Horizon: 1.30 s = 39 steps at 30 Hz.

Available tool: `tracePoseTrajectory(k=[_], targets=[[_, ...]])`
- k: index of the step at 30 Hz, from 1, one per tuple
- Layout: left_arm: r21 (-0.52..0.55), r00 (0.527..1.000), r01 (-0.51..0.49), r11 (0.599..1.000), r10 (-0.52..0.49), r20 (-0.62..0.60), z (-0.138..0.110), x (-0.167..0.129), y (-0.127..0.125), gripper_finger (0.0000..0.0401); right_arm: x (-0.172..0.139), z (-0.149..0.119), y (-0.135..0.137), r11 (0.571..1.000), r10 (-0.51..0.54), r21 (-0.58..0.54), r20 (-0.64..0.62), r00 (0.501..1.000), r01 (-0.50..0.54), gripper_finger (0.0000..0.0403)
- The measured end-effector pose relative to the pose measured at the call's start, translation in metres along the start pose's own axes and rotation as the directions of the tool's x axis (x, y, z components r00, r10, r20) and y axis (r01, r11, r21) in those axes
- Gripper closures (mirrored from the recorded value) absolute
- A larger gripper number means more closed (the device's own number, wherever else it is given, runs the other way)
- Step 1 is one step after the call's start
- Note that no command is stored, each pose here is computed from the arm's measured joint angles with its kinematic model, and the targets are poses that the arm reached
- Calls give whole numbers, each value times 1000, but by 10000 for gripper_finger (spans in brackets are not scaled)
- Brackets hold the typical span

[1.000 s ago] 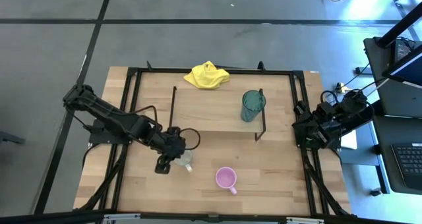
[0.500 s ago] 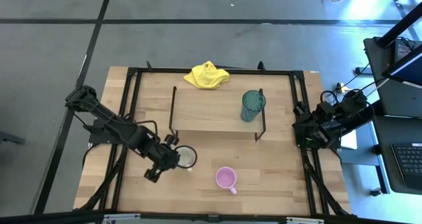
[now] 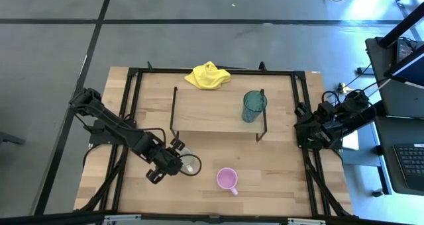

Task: Stack small to large cups/mugs on shelf
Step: Put the red mug on the shelf

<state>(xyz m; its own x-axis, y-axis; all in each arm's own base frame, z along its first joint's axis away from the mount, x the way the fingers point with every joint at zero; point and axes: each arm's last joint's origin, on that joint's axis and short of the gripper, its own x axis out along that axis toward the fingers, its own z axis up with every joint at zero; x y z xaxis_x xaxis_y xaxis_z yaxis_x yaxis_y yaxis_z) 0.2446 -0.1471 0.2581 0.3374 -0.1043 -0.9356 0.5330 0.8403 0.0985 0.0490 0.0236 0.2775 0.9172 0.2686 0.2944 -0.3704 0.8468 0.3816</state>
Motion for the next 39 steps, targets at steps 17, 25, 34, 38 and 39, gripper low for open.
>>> tracePoseTrajectory(k=[17,25,34,38,39], targets=[[-66,996,-53,996,47,-81,3,25,7,270,0,0,0,1000,1,3,2,1000,-1,373],[-86,990,-64,994,52,-132,-8,35,7,271,0,0,0,1000,0,2,-2,1000,0,373],[-102,988,-68,992,53,-144,-10,38,6,289,0,0,1,1000,25,2,-10,1000,-25,373],[-99,988,-71,993,56,-144,-10,38,6,337,0,0,1,1000,25,2,-10,1000,-25,373],[-99,988,-71,993,56,-144,-10,38,6,352,0,0,1,1000,25,2,-10,1000,-25,373]])
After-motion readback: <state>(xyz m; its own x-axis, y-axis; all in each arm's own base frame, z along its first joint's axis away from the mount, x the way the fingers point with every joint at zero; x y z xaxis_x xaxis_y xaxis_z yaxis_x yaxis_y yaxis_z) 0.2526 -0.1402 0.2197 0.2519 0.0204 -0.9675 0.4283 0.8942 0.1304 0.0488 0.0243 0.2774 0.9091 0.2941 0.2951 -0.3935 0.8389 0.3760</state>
